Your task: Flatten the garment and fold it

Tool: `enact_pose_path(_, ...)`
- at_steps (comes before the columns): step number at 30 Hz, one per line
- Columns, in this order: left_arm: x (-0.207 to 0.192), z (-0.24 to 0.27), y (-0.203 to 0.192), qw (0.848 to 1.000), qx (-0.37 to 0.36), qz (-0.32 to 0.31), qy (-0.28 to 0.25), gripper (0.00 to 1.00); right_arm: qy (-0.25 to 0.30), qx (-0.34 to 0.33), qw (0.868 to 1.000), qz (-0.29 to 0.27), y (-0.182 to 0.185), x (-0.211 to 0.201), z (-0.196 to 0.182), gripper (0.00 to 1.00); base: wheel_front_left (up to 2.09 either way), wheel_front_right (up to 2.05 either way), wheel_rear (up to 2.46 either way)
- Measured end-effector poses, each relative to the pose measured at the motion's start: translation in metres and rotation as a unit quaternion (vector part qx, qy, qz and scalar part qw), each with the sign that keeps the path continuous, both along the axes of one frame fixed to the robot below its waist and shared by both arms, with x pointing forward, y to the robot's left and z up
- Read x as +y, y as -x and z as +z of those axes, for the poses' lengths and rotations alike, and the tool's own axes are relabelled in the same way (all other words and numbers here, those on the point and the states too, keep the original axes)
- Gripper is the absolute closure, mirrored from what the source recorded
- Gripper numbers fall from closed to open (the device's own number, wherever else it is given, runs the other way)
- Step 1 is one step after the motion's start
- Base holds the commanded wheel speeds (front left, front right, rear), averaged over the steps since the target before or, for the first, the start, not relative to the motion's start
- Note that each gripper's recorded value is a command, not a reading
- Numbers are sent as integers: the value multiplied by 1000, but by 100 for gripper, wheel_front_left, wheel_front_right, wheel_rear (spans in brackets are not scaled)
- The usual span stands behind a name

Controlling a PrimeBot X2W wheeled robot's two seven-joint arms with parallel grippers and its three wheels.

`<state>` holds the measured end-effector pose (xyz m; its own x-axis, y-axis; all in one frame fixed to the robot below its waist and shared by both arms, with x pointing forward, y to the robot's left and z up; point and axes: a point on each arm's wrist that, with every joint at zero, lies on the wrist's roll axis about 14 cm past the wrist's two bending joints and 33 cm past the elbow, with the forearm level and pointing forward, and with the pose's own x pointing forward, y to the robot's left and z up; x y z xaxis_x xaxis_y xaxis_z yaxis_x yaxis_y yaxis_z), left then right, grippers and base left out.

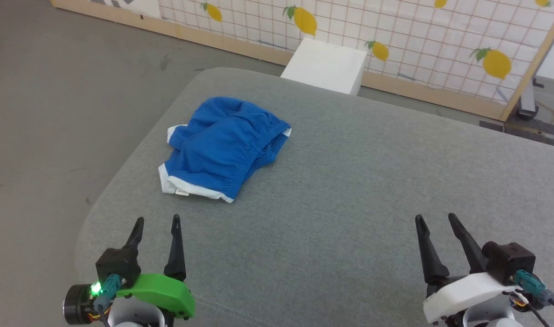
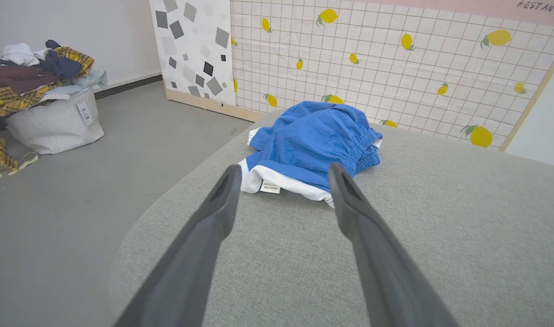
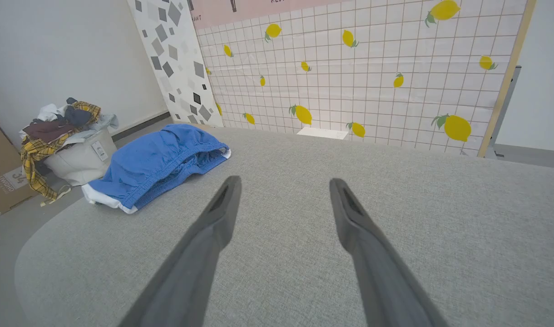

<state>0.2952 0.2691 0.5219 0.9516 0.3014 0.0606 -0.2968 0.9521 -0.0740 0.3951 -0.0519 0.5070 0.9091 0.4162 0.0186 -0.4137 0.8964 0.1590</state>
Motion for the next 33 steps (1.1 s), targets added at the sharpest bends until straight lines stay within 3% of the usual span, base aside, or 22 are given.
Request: enact_pose_path(33,40,-9,54,996,-16,90,15,0,-41,24,997,65,1,52,-16,0,0,0,0)
